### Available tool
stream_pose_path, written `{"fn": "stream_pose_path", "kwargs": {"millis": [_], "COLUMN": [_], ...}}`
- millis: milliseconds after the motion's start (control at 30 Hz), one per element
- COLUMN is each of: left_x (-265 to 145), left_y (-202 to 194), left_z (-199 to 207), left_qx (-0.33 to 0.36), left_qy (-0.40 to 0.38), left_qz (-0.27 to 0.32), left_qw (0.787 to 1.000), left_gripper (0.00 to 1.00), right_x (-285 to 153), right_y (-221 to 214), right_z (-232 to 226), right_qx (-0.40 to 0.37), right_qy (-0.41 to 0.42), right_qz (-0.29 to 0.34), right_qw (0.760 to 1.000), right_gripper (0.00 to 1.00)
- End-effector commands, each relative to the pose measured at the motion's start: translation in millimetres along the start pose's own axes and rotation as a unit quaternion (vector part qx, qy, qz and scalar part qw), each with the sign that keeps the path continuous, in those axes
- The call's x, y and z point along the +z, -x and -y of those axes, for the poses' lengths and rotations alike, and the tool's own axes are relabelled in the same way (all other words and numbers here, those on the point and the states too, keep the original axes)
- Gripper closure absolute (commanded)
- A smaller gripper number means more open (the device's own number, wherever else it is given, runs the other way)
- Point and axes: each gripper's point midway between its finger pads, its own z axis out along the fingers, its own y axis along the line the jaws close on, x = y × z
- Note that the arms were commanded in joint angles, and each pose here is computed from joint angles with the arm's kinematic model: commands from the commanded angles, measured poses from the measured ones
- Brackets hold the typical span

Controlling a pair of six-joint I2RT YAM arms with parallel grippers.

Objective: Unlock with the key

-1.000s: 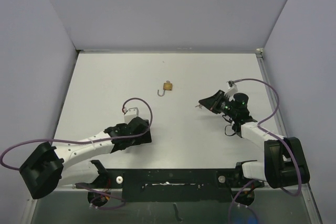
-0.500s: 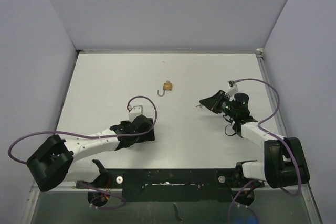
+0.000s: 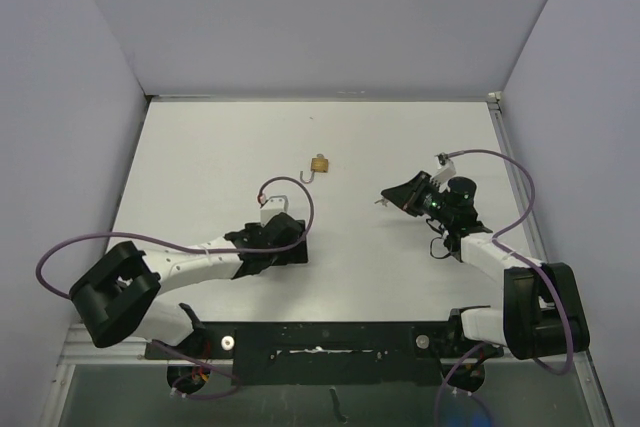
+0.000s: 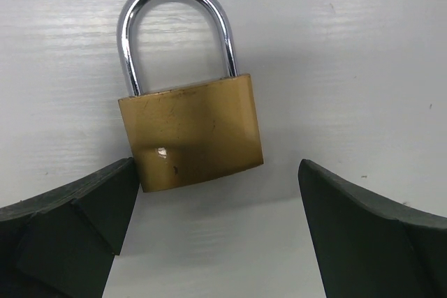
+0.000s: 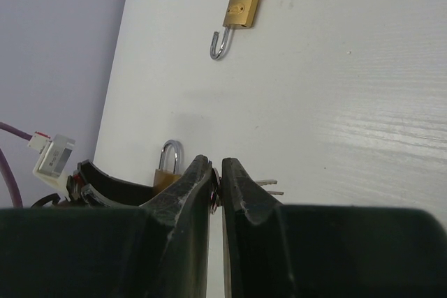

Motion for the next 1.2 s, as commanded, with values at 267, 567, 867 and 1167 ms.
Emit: {"fn": "stream_pose_path", "kwargs": {"millis": [267, 567, 867, 1167], "left_x": [-4, 0, 4, 8], "left_y": [6, 9, 13, 16], "left_z": [58, 73, 83, 92], "left_qx": [-0.009, -0.001, 0.001, 0.006], "left_qy": [-0.076, -0.088, -0.097, -0.104], "left_qz": [0.003, 0.006, 0.010, 0.012], "left_qw": [0.997, 0.996, 0.995, 0.995], "left_gripper": [0.02, 0.02, 0.02, 0.02], "right_x": [-3, -3, -3, -4], "right_y": [15, 14, 14, 14], "right_z": [-15, -15, -14, -13], "right_qx": [-0.023, -0.023, -0.023, -0.022], "right_qy": [0.028, 0.028, 0.028, 0.027], "right_qz": [0.023, 0.022, 0.022, 0.022], "right_qw": [0.999, 0.999, 0.999, 0.999], "right_gripper": [1.00, 1.00, 1.00, 1.00]}}
